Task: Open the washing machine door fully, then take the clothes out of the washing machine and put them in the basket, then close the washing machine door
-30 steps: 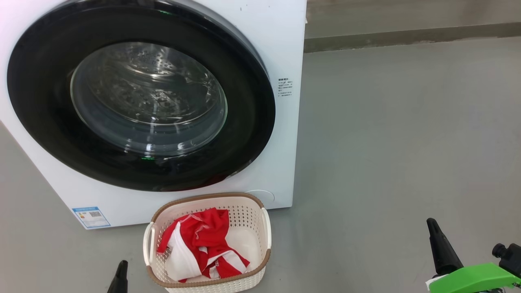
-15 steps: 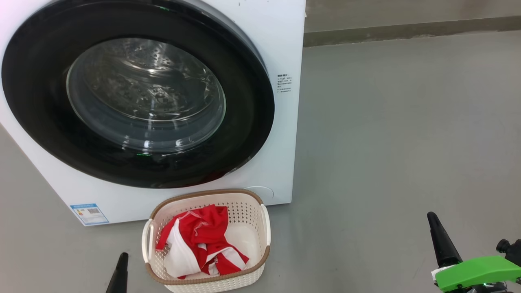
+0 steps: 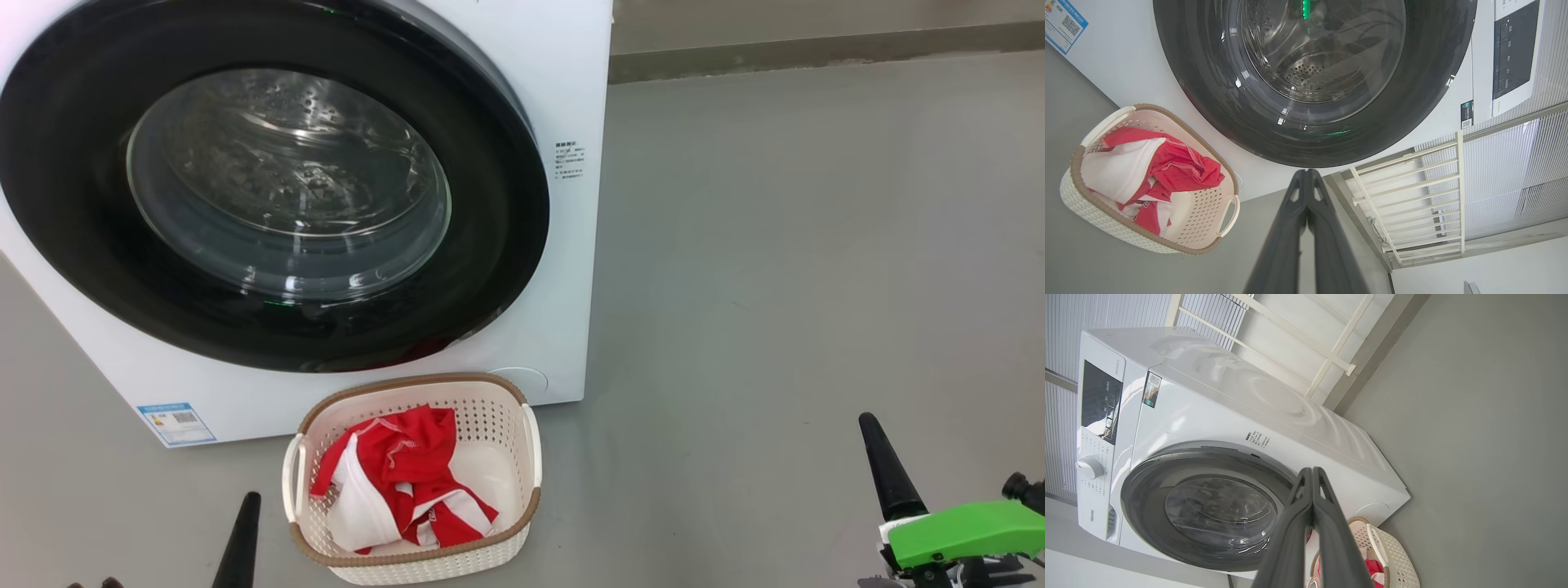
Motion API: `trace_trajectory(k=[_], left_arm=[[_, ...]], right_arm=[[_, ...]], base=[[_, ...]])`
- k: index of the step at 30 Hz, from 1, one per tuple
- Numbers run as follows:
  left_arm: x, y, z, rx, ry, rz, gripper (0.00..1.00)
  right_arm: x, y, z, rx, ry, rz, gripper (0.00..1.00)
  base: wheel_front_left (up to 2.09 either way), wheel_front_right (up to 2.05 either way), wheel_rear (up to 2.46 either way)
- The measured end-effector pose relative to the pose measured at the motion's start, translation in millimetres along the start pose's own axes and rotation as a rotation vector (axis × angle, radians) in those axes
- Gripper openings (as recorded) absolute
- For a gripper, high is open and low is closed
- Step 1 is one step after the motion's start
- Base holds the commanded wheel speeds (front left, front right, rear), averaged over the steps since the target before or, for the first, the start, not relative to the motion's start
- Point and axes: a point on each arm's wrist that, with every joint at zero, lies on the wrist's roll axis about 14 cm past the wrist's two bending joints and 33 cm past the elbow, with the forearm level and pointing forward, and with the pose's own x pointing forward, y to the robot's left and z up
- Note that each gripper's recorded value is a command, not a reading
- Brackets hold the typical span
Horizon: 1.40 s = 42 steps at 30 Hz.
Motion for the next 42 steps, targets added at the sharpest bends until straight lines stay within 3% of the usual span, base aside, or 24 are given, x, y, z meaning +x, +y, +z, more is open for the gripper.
trace_trajectory(k=[36,42], left_arm=[[22.5,-17.0,-7.1,-0.377,0.047,-0.044,0.0],[25.1,-20.9,-6.3,-0.393,0.045,-0.055,0.0]], right_arm=[[15.6,9.5,2.3,0.388,0.024,0.033,0.0],[18.0,13.0,4.3,0.417,0.018,0.044,0.0]], base=[[0.0,0.0,0.0],[0.0,0.0,0.0]])
